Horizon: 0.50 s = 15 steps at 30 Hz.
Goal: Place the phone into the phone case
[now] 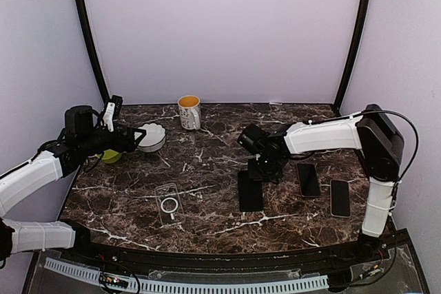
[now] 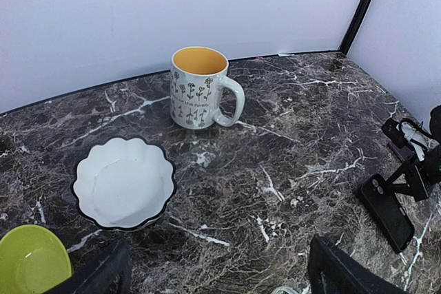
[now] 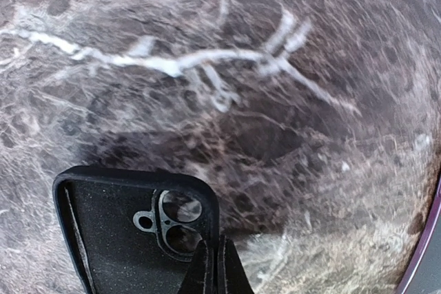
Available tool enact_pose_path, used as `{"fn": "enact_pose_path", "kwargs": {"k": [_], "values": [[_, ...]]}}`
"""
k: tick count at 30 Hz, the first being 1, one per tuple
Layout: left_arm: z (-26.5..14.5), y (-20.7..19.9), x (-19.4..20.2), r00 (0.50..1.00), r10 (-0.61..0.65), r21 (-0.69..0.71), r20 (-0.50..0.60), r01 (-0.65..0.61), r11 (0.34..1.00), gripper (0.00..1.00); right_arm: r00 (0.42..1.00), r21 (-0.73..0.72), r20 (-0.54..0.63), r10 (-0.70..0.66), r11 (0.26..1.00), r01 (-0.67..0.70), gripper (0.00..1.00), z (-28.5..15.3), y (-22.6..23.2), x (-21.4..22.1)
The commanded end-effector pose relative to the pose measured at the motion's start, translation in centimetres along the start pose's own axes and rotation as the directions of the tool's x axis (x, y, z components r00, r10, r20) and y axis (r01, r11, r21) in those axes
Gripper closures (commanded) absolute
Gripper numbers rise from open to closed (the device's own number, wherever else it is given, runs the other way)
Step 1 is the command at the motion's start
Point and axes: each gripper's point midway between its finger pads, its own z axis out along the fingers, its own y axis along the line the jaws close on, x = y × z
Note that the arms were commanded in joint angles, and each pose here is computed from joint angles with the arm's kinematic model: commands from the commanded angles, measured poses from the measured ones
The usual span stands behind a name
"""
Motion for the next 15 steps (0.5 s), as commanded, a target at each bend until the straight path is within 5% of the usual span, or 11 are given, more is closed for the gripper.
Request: {"fn": "enact_pose_path", "kwargs": {"k": [1, 4, 7, 10, 15], "values": [[-0.2, -0.2, 0.6, 1.0, 0.013, 0.0, -0.007, -0.013, 1.0, 0.09, 0.997, -0.02, 0.032, -0.068, 0.997, 0.068, 0.95, -0.2, 0.9, -1.6], [-0.2, -0.2, 0.6, 1.0, 0.013, 0.0, -0.009, -0.013, 1.0, 0.09, 0.997, -0.028, 0.014, -0.076, 0.997, 0.076, 0.86, -0.2, 0.8, -1.5], [-0.2, -0.1, 0.6, 1.0, 0.015, -0.003, -0.008, -0.015, 1.0, 0.09, 0.996, -0.047, 0.014, -0.091, 0.995, 0.092, 0.45, -0.9, 0.8, -1.8], [-0.2, -0.1, 0.6, 1.0, 0.015, -0.004, -0.008, -0.015, 1.0, 0.09, 0.993, 0.0, 0.075, -0.095, 0.995, 0.095, 0.18, -3.2, -0.8, -3.2], [-0.3, -0.2, 0.6, 1.0, 0.016, -0.001, -0.008, -0.016, 1.0, 0.1, 0.997, 0.137, 0.073, -0.032, 0.99, 0.021, 0.01, -4.9, -8.7, -3.9]]}}
